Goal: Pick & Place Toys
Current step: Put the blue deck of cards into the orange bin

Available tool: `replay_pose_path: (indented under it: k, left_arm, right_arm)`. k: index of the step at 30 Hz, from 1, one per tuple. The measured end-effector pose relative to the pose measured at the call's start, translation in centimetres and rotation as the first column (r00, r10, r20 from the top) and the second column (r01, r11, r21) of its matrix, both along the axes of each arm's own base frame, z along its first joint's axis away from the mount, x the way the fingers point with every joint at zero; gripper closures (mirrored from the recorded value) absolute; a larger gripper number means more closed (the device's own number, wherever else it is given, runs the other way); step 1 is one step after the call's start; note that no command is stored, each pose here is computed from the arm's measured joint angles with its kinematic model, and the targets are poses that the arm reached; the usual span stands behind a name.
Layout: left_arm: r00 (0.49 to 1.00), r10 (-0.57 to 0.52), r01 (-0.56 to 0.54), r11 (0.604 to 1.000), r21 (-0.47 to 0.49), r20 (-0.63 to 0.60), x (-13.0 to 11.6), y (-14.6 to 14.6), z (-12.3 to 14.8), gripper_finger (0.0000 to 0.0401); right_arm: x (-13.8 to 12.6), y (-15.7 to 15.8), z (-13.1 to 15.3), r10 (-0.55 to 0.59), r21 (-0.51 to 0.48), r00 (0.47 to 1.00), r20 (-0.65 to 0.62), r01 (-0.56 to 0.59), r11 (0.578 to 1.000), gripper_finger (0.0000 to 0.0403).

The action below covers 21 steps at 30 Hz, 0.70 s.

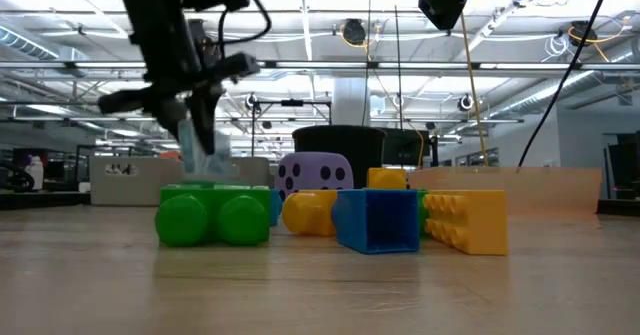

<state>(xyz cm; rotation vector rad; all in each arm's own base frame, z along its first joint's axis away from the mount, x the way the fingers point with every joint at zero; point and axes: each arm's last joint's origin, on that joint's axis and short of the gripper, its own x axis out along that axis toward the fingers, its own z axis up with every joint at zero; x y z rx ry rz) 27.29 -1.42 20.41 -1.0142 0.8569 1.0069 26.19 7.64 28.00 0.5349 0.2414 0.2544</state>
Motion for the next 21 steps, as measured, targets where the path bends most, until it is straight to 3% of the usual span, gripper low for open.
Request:
replay_pose_path:
  k: [5, 10, 16, 21]
  left_arm:
    - [0.998, -0.054, 0.053, 0.998, 0.033, 0.042, 1.0, 0.8, 2.3, 0.0336]
    - [0.960, -0.184, 0.152, 0.976, 0.158, 0.211, 3.1, 1.0, 6.6, 0.0324]
    - [0.817, -0.422, 0.270, 0.883, 0.385, 0.394, 5.2, 0.5, 13.7, 0.0334]
    - [0.712, -0.473, 0.217, 0.851, 0.478, 0.519, 5.8, 0.5, 17.5, 0.0332]
  right_arm:
    - [0.0, 0.0, 0.0, 0.000, 0.000, 1.000, 0.000, 0.000, 1.000, 0.0057]
    - [0.0, 0.0, 0.0, 0.000, 0.000, 1.000, 0.000, 0.000, 1.000, 0.0057]
    - [0.0, -0.1, 0.0, -0.031, -0.002, 1.000, 0.001, 0.031, 1.000, 0.0057]
    - [0.1, -0.4, 0.1, -0.138, 0.036, 0.990, 0.001, 0.138, 0.990, 0.0057]
